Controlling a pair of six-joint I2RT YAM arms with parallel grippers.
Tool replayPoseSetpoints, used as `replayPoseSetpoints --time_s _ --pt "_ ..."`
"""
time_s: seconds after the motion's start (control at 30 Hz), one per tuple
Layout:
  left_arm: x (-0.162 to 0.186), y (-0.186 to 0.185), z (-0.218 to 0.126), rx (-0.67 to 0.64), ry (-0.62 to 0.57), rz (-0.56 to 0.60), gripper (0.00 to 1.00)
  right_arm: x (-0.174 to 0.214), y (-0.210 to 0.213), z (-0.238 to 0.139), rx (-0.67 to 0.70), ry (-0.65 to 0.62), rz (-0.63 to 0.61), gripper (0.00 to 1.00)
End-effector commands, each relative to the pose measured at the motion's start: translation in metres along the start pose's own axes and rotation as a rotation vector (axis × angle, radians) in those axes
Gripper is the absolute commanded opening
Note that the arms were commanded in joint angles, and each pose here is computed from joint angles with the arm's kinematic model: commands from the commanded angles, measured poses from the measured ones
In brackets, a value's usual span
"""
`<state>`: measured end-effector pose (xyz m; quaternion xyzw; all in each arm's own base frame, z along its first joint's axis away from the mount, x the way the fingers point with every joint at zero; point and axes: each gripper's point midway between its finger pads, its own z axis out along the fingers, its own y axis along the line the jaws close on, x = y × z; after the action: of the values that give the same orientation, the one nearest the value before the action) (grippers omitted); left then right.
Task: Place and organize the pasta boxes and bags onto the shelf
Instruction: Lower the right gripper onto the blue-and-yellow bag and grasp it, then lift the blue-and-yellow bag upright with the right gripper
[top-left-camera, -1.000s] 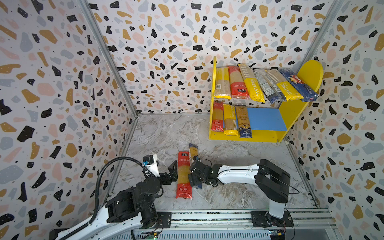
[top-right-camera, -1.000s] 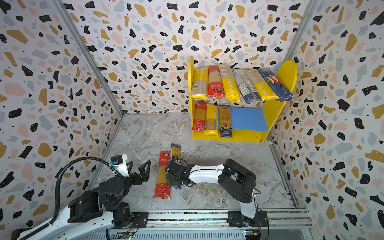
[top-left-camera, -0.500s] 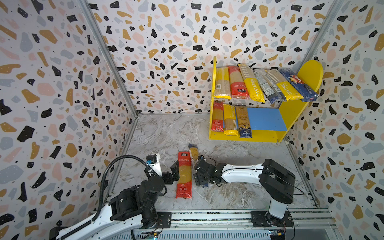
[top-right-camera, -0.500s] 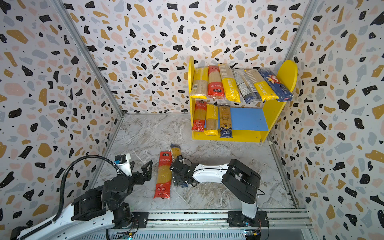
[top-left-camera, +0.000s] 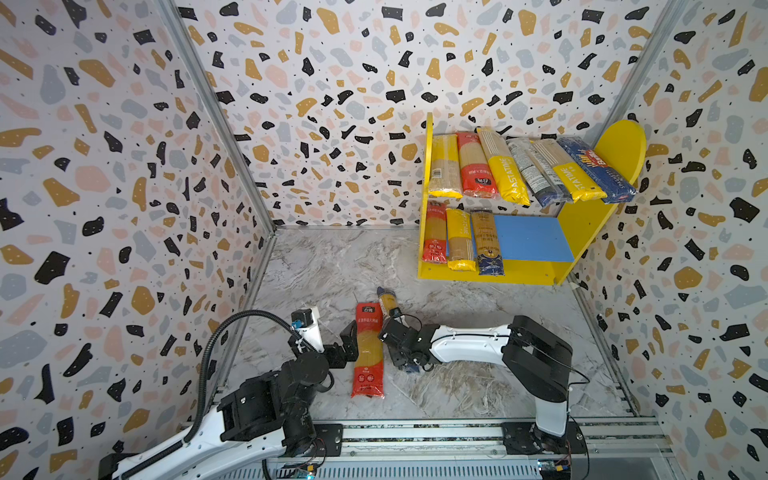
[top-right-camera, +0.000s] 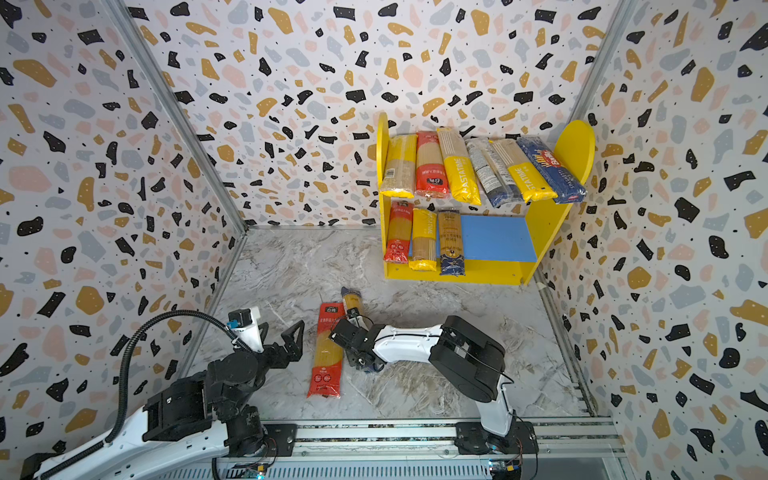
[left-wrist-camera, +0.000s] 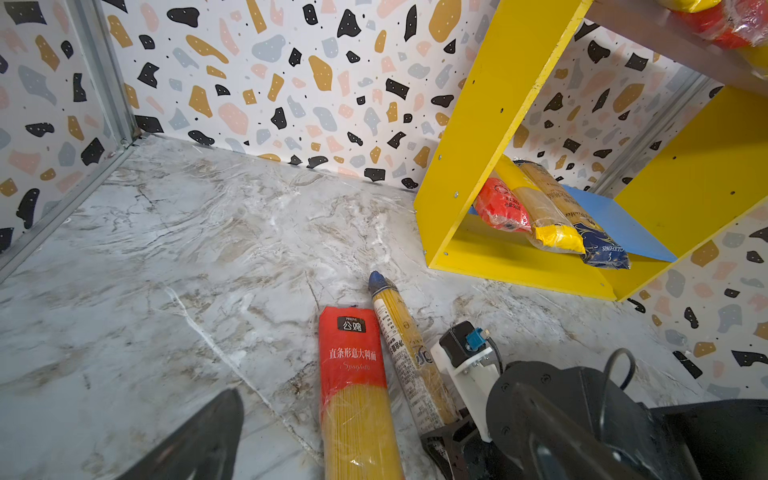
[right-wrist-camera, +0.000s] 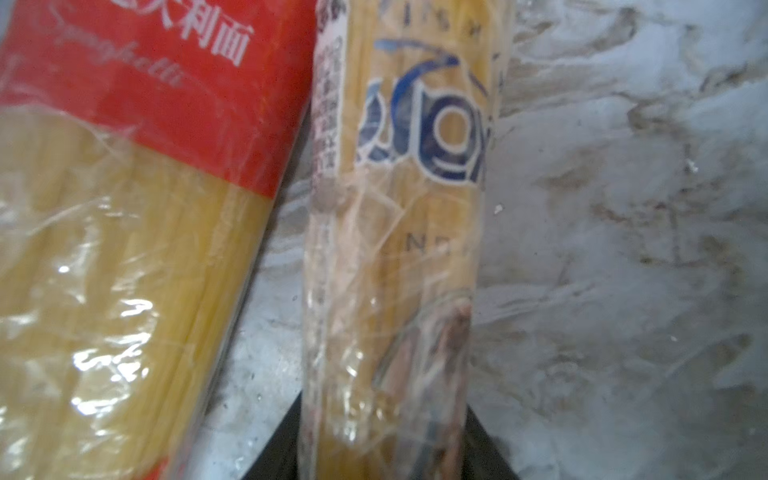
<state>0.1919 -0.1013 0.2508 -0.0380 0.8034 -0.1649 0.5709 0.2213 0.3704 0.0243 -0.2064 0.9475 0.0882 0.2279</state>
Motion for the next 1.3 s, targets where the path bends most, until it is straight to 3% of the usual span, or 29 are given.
replayPoseSetpoints --time_s 0.0,0.23,0.7,1.07,1.27 --pt "-0.01 0.0 -0.002 -0.006 -0.028 -0.02 0.99 0.068 -0.027 0.012 0.026 0.208 -0.037 0.3" --pt "-0.012 -0.005 -0.001 -0.001 -0.032 -0.018 0.99 0.063 -0.021 -0.022 -0.228 0.121 0.039 0.15" --pt "-0.011 -0.017 0.006 0.008 -0.018 -0.008 0.99 0.046 -0.029 -0.109 -0.483 -0.08 0.087 0.08" --pt "-0.019 -0.03 0.013 -0.001 -0.023 0.03 0.99 0.034 -0.065 -0.184 -0.574 -0.273 0.153 0.08" --pt "-0.024 -0.043 0.019 0.008 -0.025 0.056 0.99 0.028 -0.096 -0.21 -0.48 -0.346 0.171 0.08"
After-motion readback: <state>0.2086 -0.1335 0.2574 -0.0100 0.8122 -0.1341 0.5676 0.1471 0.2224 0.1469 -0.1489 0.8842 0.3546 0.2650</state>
